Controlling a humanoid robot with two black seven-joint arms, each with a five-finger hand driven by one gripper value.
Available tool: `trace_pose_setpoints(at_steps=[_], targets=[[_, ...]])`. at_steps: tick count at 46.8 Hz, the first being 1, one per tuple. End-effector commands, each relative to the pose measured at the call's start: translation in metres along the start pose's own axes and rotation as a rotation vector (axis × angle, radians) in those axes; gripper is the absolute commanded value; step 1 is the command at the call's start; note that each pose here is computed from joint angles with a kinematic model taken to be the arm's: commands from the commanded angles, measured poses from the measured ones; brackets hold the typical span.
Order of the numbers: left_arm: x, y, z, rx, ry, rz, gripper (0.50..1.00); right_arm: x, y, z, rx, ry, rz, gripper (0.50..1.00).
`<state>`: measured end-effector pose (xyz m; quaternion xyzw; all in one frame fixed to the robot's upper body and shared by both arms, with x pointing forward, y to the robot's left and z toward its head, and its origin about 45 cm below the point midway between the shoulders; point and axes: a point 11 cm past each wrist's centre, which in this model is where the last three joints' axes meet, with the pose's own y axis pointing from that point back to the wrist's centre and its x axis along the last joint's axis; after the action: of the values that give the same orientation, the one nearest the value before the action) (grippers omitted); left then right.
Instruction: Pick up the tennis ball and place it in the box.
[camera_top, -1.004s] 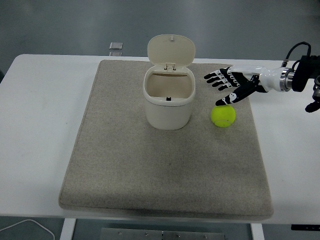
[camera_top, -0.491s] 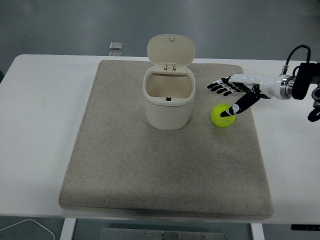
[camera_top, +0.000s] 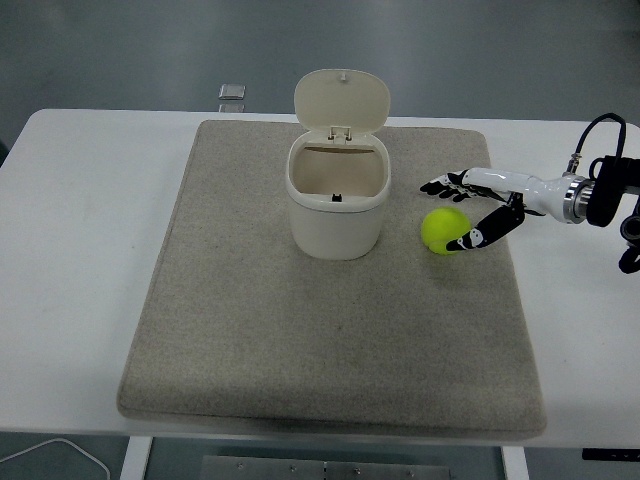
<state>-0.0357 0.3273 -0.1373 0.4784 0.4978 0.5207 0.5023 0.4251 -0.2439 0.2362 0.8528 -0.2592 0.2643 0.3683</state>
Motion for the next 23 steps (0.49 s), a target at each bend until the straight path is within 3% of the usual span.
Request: trace_pose_setpoints(at_steps=[1,23], targets=[[0.0,0.0,0.0,-0.001,0.0,0.0,0.996,-0.002,-0.001,-0.001,0.007,0.008,0.005,0.926],[0.0,0.0,0.0,-0.001,0.0,0.0,0.996,-0.018,-0.01,0.005,-0.006,0.036,0.0,0.915]])
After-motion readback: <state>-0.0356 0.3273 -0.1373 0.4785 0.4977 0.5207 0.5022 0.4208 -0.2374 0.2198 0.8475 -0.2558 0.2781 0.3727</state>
